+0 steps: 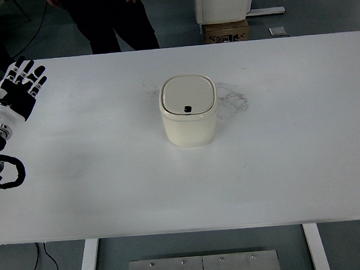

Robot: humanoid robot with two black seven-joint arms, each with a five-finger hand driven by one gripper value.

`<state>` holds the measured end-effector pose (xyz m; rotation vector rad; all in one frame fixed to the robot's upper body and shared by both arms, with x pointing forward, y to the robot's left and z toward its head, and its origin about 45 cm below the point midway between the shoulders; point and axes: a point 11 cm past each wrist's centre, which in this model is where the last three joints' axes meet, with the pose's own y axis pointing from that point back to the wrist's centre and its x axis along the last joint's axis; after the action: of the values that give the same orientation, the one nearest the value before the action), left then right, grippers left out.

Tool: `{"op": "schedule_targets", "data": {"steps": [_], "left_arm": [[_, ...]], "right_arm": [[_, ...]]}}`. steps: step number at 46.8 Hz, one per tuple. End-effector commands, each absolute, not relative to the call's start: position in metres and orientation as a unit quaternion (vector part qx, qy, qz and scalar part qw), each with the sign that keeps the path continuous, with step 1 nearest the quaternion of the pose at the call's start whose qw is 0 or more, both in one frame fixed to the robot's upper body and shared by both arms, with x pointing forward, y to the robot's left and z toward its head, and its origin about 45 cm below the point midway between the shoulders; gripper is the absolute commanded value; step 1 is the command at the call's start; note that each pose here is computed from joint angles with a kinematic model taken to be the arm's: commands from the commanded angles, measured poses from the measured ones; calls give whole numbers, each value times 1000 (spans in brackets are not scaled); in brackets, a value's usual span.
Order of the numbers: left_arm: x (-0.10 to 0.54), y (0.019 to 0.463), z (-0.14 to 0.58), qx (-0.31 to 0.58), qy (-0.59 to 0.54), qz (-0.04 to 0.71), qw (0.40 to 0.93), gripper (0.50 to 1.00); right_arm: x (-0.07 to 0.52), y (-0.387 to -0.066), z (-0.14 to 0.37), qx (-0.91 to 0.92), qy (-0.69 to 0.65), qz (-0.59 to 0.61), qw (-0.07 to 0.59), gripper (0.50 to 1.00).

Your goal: Close trash bin

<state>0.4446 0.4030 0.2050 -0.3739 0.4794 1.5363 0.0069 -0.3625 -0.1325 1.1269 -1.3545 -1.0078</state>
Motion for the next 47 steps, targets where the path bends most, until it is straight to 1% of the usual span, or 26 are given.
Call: {"op": "schedule_targets", "data": {"steps": [1,29,47], "left_arm": [[443,404,203,-168,216,686,674,1000],[429,411,182,-160,224,697,662,1000],[428,415,183,-157,221,700,660,1000]], "right_arm": [[7,-362,-133,472,-567,-422,528,991],[7,-362,-133,471,-567,-422,527,991],[7,-362,-133,472,-567,-422,528,991]]}}
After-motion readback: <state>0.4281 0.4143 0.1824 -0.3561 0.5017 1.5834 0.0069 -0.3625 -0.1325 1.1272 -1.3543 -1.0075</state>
